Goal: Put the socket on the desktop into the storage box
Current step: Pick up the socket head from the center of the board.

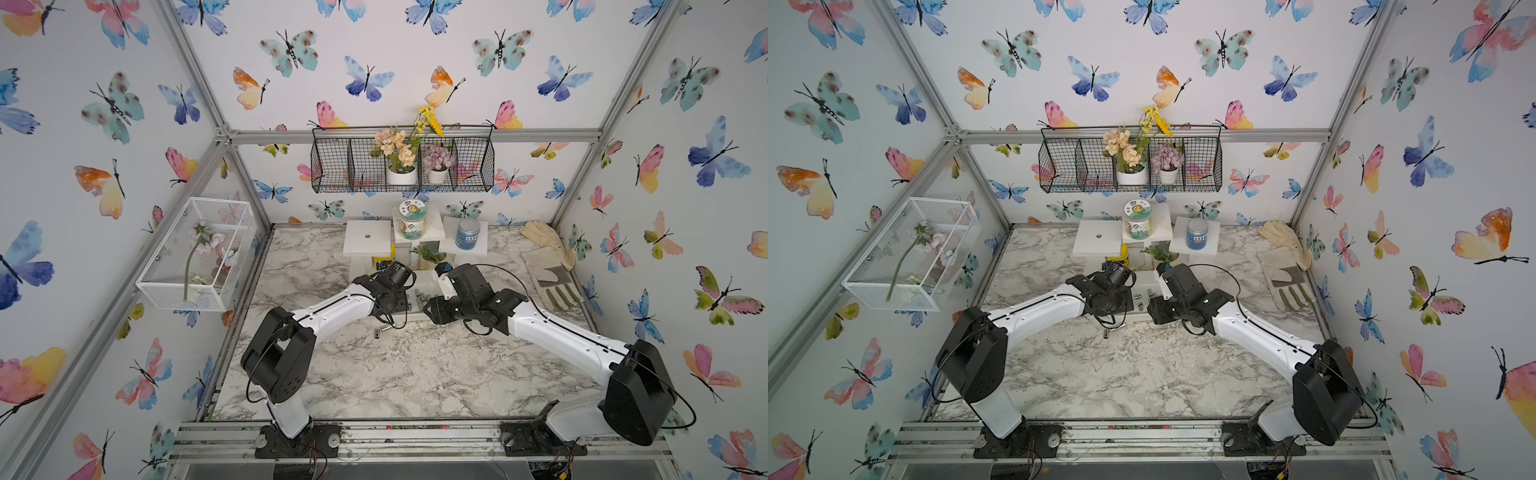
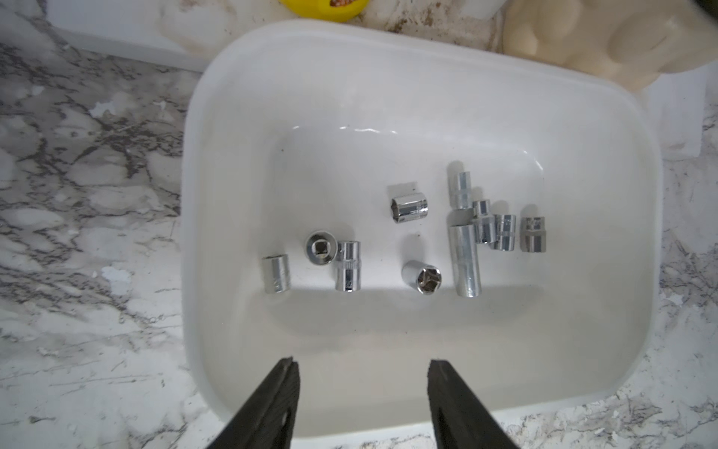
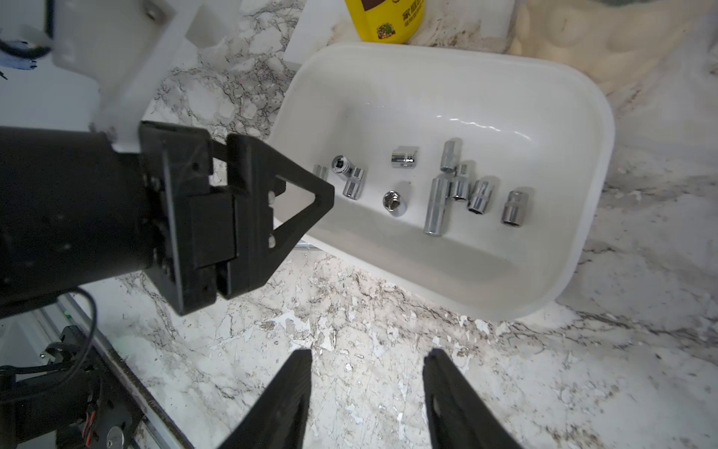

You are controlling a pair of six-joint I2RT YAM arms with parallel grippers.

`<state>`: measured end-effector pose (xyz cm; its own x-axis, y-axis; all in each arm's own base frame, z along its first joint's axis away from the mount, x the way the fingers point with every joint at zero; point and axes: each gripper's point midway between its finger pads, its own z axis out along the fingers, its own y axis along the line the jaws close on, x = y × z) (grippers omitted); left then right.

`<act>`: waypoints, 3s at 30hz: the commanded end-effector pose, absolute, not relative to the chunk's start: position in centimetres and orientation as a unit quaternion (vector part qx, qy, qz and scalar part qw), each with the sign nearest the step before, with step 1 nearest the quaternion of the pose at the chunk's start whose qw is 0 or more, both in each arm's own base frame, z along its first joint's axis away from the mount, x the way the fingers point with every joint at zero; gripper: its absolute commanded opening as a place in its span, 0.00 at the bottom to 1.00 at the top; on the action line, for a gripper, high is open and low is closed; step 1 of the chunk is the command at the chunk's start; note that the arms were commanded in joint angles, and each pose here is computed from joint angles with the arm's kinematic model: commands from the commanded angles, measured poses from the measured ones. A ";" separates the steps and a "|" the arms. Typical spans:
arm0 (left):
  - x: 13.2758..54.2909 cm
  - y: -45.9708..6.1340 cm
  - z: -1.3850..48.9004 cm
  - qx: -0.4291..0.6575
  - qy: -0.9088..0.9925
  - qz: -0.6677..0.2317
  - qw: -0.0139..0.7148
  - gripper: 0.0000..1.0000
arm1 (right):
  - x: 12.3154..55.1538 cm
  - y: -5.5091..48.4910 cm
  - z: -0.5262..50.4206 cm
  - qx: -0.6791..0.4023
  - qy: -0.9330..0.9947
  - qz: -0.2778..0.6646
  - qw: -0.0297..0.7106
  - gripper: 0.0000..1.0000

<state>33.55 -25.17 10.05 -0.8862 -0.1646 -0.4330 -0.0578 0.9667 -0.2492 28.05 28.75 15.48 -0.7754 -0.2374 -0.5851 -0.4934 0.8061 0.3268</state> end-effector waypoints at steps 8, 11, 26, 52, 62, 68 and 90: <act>29.9 -20.8 10.7 -0.092 0.960 -0.095 0.245 0.60 | 27.2 33.2 15.1 -0.254 0.897 0.272 0.239 0.49; 28.9 -19.9 10.3 -0.102 0.960 -0.094 0.243 0.61 | 26.8 34.1 14.8 -0.263 0.895 0.276 0.232 0.50; 26.6 -18.6 7.1 -0.104 0.968 -0.086 0.213 0.49 | 25.3 36.6 13.2 -0.293 0.893 0.273 0.205 0.49; 27.9 -19.5 2.9 -0.076 0.979 -0.078 0.175 0.36 | 24.4 35.4 11.8 -0.285 0.904 0.254 0.194 0.47; 28.1 -19.5 2.3 -0.072 0.979 -0.073 0.174 0.35 | 24.5 35.3 11.8 -0.282 0.905 0.251 0.196 0.47; 28.1 -19.3 1.8 -0.070 0.980 -0.067 0.171 0.34 | 24.5 35.0 12.0 -0.279 0.906 0.248 0.200 0.47; 28.0 -18.3 5.7 -0.082 0.972 -0.080 0.207 0.14 | 24.5 35.4 13.3 -0.261 0.900 0.276 0.213 0.47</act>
<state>28.14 -19.10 4.52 -0.9093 -0.1817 -0.3743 -0.1128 0.9736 -0.1985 24.71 35.29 12.25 -0.7765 -0.3767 -0.5051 -0.5883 0.7207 0.3669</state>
